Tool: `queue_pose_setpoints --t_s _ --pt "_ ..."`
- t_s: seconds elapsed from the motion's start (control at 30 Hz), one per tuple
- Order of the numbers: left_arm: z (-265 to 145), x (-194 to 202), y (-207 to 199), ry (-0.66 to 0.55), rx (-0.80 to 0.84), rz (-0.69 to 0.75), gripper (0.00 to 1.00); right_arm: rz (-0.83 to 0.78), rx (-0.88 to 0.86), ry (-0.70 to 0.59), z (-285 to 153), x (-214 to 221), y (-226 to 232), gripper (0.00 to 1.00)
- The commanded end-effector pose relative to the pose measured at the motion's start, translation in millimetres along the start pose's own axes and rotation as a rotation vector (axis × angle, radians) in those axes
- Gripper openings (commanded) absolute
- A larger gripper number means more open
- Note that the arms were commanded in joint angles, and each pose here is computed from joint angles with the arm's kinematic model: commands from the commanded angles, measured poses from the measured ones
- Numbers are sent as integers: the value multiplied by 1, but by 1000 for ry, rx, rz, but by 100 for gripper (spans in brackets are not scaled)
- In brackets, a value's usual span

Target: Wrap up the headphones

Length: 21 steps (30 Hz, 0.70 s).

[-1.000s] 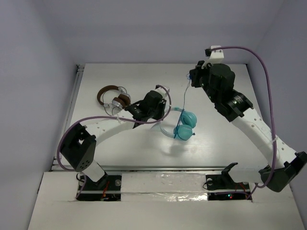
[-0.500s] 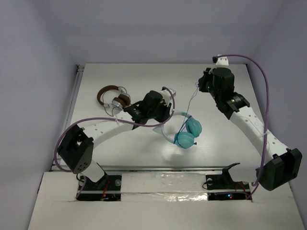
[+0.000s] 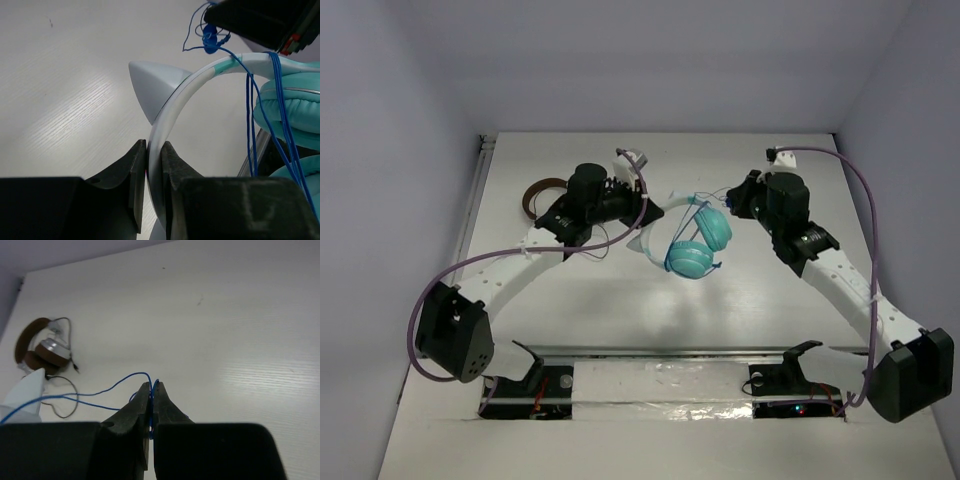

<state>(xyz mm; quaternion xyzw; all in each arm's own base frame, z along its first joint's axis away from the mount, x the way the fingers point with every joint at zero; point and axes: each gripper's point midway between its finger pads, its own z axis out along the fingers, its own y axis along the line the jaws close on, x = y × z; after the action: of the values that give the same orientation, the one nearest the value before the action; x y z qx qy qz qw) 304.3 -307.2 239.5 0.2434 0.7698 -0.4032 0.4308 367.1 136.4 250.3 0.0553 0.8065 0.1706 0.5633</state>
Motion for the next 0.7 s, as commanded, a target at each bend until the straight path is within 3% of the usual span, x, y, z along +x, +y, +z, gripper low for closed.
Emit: queue_pose_setpoints --t_s 0.0,0.33,0.67 --pt "-22 -51 -33 -172 166 -8 0 70 -178 -114 -15 -25 31 0" --pt "-30 -122 -30 -411 146 -186 0 184 -424 -7 -35 33 56 0" --pt "0 -139 14 -498 14 -390 0 249 -527 63 -43 62 69 0"
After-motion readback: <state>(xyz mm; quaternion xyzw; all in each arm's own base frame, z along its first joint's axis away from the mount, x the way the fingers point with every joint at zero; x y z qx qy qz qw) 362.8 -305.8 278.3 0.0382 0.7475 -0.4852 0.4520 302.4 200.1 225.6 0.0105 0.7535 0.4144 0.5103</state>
